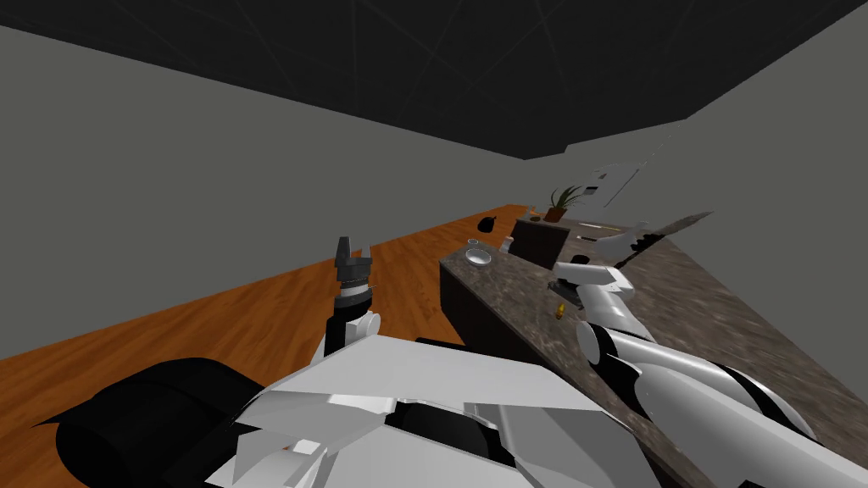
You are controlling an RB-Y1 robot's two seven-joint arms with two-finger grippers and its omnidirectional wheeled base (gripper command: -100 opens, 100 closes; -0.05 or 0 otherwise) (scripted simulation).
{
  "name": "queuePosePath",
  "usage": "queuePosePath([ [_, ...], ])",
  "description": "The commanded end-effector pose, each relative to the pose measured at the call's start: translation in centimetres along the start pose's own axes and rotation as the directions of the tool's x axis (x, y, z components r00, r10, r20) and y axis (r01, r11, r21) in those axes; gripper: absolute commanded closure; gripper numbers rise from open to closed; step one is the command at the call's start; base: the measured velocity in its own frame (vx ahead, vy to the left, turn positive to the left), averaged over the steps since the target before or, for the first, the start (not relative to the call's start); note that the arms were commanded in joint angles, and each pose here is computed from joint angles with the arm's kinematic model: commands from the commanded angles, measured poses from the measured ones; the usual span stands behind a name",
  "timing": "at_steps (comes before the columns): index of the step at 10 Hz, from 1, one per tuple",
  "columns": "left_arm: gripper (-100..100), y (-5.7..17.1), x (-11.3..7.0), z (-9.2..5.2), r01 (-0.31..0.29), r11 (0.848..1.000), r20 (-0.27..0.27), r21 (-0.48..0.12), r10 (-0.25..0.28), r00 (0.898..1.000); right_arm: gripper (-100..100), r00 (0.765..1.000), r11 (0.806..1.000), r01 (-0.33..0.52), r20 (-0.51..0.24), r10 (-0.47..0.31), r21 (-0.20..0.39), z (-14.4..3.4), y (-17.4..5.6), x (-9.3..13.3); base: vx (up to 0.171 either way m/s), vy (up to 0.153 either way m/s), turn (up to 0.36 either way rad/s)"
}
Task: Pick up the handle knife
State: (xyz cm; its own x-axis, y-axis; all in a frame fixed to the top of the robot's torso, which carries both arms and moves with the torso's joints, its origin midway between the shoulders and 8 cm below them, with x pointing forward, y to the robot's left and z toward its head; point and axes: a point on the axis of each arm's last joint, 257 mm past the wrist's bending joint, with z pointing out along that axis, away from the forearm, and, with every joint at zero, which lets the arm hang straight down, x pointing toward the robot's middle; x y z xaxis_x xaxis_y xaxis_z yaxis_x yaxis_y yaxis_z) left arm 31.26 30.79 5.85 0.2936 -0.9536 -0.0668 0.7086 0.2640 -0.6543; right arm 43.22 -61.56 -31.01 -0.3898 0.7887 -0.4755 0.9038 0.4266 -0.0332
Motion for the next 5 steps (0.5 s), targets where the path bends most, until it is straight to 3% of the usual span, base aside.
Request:
queuePosePath([
  [1,0,0.0,0.0,0.0,0.0,1.0,0.0,0.0,0.0,1.0,-100,0.998,0.999,0.005,-0.06,-0.003,0.044,0.3,-1.4,1.1,-0.033,-0.037,0.113],
  [5,0,0.0,0.0,0.0,0.0,1.0,0.0,0.0,0.0,1.0,-100,0.984,0.993,0.024,-0.179,-0.002,0.119,0.3,-4.0,3.1,-0.039,-0.045,0.141],
])
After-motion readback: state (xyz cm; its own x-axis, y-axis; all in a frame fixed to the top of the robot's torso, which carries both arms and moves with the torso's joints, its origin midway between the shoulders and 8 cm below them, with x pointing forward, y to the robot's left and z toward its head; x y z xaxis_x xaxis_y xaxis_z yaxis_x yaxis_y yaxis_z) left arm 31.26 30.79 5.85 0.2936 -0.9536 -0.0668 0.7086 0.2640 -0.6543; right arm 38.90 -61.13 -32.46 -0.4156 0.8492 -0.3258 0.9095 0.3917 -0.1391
